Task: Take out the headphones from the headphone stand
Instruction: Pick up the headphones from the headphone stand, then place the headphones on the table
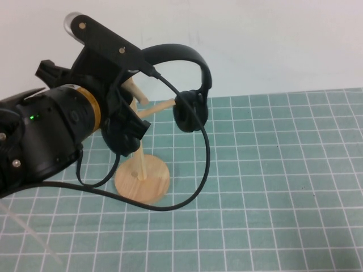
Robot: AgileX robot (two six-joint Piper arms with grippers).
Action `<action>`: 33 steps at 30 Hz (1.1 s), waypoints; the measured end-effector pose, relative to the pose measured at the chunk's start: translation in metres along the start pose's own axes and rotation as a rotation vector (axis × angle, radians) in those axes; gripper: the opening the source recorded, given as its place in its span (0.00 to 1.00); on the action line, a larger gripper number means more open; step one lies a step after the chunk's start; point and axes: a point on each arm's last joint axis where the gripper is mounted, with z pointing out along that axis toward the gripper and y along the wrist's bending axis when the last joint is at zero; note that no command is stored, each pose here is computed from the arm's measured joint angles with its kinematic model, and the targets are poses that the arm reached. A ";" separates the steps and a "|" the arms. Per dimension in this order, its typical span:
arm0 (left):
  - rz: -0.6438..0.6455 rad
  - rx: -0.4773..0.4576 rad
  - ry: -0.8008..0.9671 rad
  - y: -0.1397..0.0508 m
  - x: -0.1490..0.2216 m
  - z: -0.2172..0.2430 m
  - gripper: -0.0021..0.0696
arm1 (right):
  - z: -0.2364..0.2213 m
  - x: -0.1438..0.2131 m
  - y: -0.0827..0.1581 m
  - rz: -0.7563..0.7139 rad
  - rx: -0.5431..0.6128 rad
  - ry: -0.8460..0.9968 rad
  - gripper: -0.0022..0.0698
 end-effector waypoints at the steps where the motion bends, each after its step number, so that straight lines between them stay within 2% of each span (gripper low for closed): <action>1: 0.000 -0.004 0.005 0.000 0.000 0.000 0.28 | 0.000 0.000 0.000 0.000 0.000 0.000 0.02; 23: -0.071 0.093 0.063 -0.005 0.005 -0.007 0.28 | 0.000 0.000 0.000 0.000 0.000 0.000 0.02; 29: -0.089 0.105 0.094 -0.002 0.008 -0.015 0.28 | 0.000 0.000 0.000 0.000 0.000 0.000 0.02; 33: -0.121 0.147 0.093 -0.001 0.008 -0.027 0.28 | 0.000 0.000 0.000 0.000 0.000 0.000 0.02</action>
